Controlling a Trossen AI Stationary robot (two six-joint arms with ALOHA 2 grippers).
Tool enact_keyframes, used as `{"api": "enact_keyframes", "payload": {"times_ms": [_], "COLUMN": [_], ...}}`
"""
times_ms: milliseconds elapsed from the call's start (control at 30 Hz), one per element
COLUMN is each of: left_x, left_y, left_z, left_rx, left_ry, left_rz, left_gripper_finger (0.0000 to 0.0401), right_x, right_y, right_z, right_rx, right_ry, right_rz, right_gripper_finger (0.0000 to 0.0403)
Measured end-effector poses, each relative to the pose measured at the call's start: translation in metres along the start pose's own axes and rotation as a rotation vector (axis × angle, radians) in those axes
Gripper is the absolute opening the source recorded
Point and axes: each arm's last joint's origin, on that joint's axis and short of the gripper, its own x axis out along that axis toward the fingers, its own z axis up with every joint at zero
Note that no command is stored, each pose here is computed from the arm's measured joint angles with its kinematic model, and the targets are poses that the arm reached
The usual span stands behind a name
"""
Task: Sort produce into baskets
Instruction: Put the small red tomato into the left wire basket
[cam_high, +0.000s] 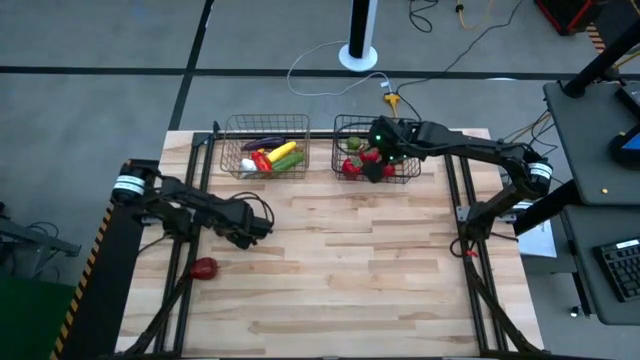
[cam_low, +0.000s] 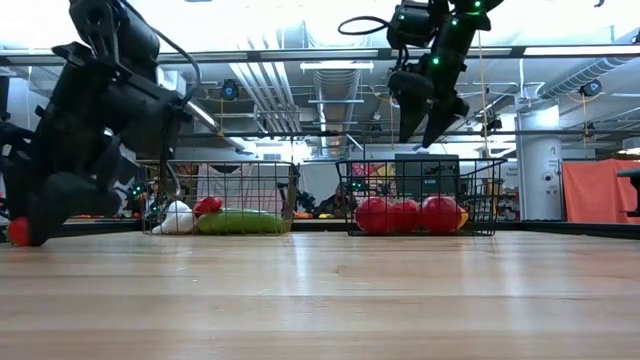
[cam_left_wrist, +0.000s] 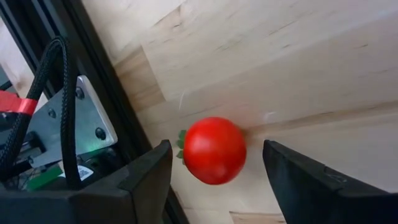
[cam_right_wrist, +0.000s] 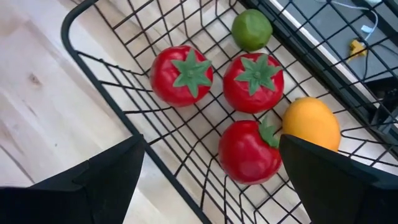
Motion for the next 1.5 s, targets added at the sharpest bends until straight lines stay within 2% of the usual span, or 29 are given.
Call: {"api": "enact_keyframes", "payload": {"times_ms": [267,900,1000,1267,1367,1500], "left_x": [0.004,0.002,0.002,0.002,0.001,-0.007], "left_y": [-0.004,-0.002,-0.002,-0.004,-0.004,-0.009], "left_z": [0.0,0.001,0.001,0.001,0.001,0.002], "left_rx": [-0.002,-0.006,-0.007,-0.009,-0.004,0.027], "left_ry": [0.026,0.002,0.002,0.008,0.006,-0.009], "left_rz": [0.026,0.003,-0.002,-0.017,-0.02,-0.047], "left_gripper_finger": [0.0232,0.0229,0.021,0.0116,0.0106,0.0115], "right_x": [-0.001,-0.001,-0.001,-0.001,-0.001,-0.001], "right_y": [0.005,0.008,0.009,0.009,0.009,0.009], "right_z": [-0.001,-0.002,-0.002,-0.002,-0.002,-0.002], "right_rx": [-0.035,-0.054,-0.055,-0.055,-0.057,-0.057], "right_ry": [0.0,-0.004,-0.004,-0.004,-0.004,-0.004], "right_rz": [0.008,0.014,0.015,0.015,0.015,0.015], "right_gripper_finger": [0.0364,0.0364,0.0364,0.0364,0.0364,0.0364]}}
